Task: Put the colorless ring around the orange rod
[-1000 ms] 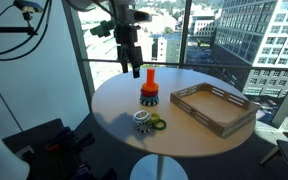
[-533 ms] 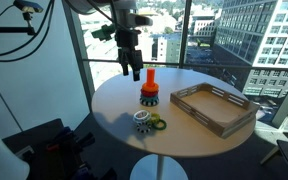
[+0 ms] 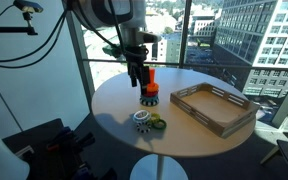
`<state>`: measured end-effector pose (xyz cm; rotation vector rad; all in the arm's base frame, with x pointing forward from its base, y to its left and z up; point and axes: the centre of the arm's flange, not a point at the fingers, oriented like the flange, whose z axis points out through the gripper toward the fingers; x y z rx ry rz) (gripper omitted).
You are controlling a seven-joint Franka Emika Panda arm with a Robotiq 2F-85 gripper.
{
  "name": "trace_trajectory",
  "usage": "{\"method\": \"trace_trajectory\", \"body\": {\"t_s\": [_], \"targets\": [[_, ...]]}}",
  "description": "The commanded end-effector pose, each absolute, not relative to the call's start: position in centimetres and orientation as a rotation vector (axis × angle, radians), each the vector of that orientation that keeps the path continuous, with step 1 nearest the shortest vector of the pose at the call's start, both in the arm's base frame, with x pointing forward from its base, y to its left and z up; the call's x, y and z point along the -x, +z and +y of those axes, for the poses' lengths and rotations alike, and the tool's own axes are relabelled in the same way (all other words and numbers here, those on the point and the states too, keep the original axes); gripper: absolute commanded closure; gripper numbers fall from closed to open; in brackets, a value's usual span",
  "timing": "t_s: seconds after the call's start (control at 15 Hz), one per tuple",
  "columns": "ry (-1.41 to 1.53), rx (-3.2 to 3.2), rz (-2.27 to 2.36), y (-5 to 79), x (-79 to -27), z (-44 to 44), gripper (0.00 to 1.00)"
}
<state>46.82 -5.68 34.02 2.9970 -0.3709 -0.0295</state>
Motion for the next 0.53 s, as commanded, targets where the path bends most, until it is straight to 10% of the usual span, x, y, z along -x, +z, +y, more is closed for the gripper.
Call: {"method": "trace_trajectory", "body": {"t_s": [0.0, 0.47], "targets": [[-0.002, -2.967, -0.423, 31.7, -47.5, -7.0, 0.00], [0.025, -2.925, -0.430, 27.3, -48.7, -7.7, 0.00]]}}
